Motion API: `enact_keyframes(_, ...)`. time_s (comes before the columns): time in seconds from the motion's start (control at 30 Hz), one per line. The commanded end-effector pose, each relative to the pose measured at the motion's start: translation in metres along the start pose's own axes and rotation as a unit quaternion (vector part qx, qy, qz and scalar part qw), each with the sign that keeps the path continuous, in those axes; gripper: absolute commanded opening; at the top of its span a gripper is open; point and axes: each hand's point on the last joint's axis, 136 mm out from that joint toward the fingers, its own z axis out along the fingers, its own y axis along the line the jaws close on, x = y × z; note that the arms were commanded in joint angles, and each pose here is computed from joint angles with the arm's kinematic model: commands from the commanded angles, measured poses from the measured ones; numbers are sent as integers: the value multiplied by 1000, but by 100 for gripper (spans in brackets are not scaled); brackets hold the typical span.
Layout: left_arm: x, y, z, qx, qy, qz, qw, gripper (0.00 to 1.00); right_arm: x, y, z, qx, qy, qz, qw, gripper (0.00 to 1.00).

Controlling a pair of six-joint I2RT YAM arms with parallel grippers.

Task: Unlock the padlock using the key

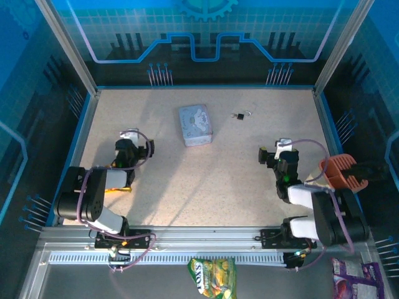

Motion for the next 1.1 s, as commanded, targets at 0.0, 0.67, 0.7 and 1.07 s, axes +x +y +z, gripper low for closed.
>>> enact_keyframes(0.0, -14, -31, -7, 96, -41, -1, 995, 99, -44, -5, 3, -35, -105, 27, 994, 100)
enact_keyframes(0.67, -17, -20, -1, 64, -40, -11, 997, 99, -37, 28, 36, -49, -37, -49, 997, 100)
enact_keyframes(0.7, -18, -20, -1, 64, -40, -11, 997, 99, -38, 28, 36, -49, -38, -49, 997, 100)
enact_keyframes(1.07, -17, -21, -1, 64, -40, -11, 997, 99, -38, 29, 36, -56, -37, -50, 997, 100)
